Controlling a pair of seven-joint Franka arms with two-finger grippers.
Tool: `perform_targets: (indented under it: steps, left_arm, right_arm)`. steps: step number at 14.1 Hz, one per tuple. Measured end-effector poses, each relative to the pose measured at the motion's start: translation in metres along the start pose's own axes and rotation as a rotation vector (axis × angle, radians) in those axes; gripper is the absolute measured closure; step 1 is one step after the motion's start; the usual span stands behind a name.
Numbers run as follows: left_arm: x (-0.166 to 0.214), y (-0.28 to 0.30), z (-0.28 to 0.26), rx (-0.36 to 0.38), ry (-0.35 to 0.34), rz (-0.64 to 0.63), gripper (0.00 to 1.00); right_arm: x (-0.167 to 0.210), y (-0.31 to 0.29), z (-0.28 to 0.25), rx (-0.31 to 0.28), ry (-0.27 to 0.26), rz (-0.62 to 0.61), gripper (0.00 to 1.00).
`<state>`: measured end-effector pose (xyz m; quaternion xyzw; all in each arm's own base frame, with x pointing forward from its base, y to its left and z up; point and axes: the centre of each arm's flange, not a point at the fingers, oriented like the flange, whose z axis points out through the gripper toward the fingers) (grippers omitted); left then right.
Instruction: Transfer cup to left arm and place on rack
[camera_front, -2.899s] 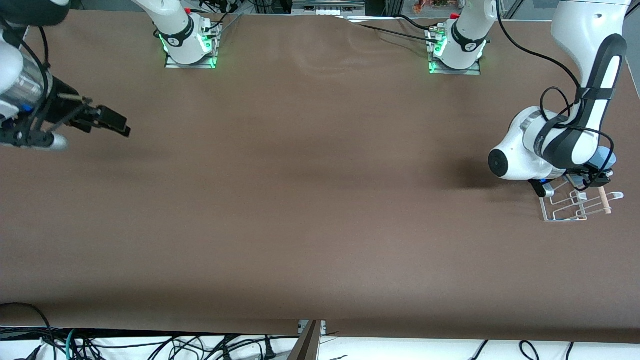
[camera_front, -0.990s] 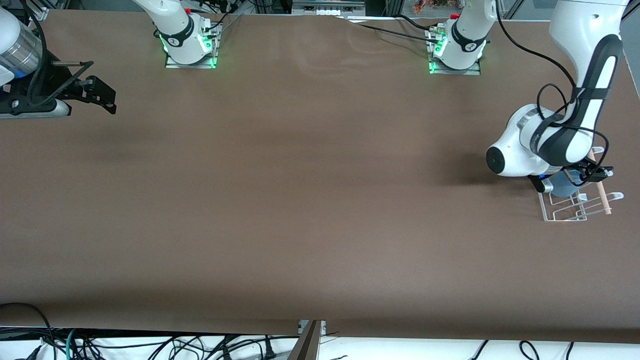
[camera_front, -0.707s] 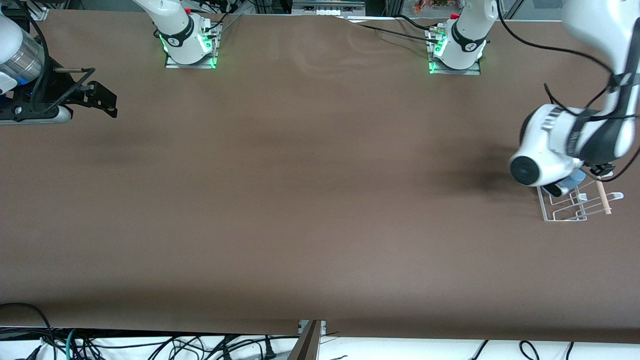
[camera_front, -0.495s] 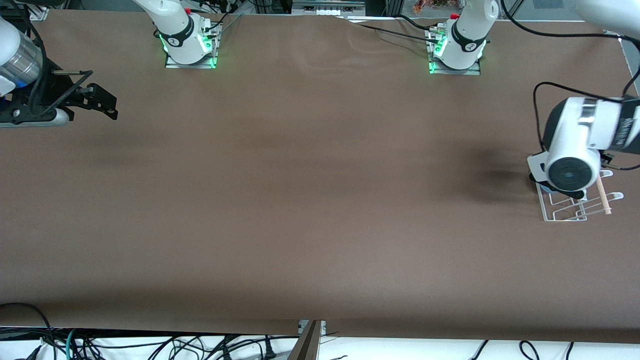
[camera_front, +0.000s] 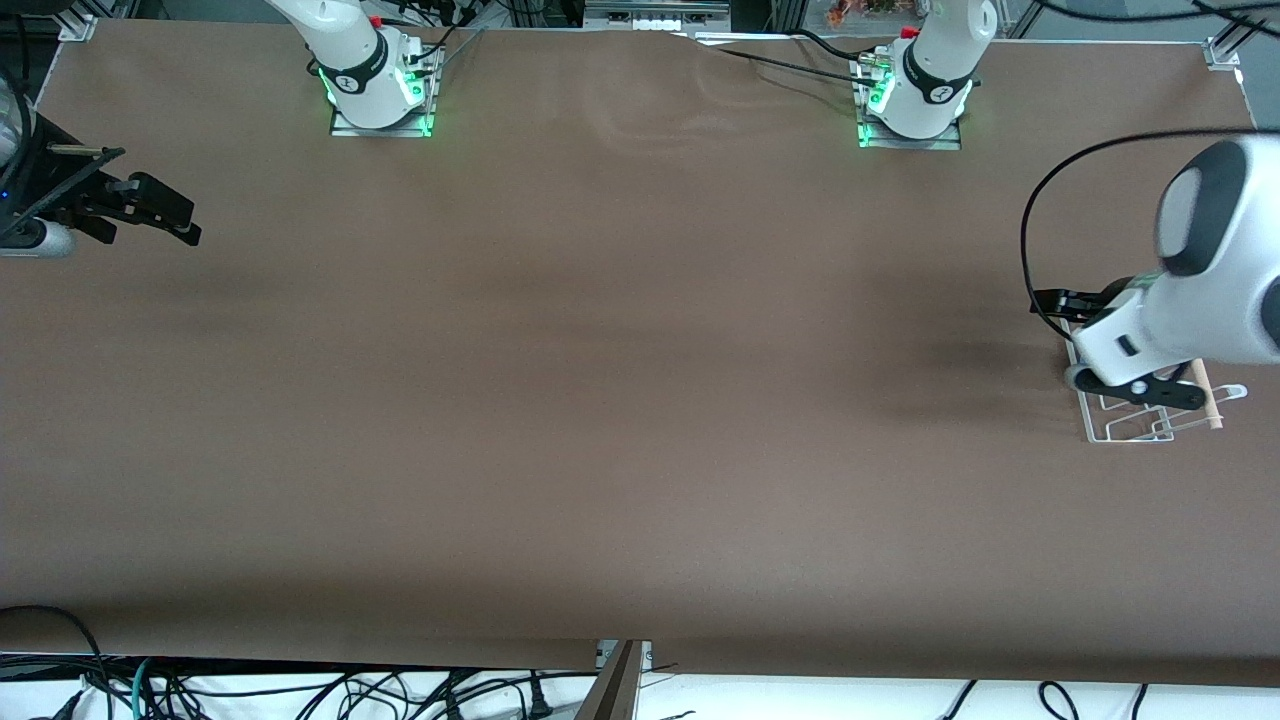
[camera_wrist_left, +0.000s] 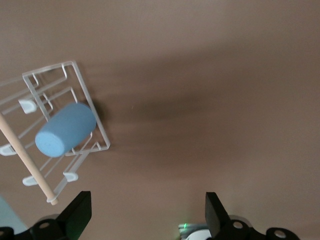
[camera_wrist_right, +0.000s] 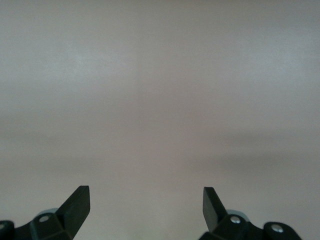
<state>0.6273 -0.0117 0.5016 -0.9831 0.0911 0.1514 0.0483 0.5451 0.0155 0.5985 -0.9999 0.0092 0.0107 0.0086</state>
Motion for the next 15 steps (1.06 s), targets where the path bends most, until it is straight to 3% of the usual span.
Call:
perform_targets:
  steps: [2,5,9,11,15]
  left_arm:
    - [-0.01,0.007,-0.048,-0.008,0.096,0.006,0.0]
    - [-0.019,0.006,-0.082,-0.09,0.18,0.001,0.0]
    - [-0.029,0.007,-0.084,-0.125,0.203,-0.044,0.0]
    - [-0.046,0.032,-0.075,-0.097,0.256,-0.127,0.0]
    - [-0.079,0.047,-0.057,-0.074,0.287,-0.119,0.0]
  right_arm:
    - [0.001,-0.002,0.002,0.0,-0.003,-0.003,0.0]
    - [0.001,-0.002,0.002,0.001,-0.002,-0.002,0.0]
    - [0.001,-0.002,0.001,0.001,-0.002,-0.001,0.0]
    - [0.001,-0.001,0.001,0.001,-0.001,-0.001,0.0]
    - [0.002,-0.001,0.001,0.001,-0.002,-0.001,0.0]
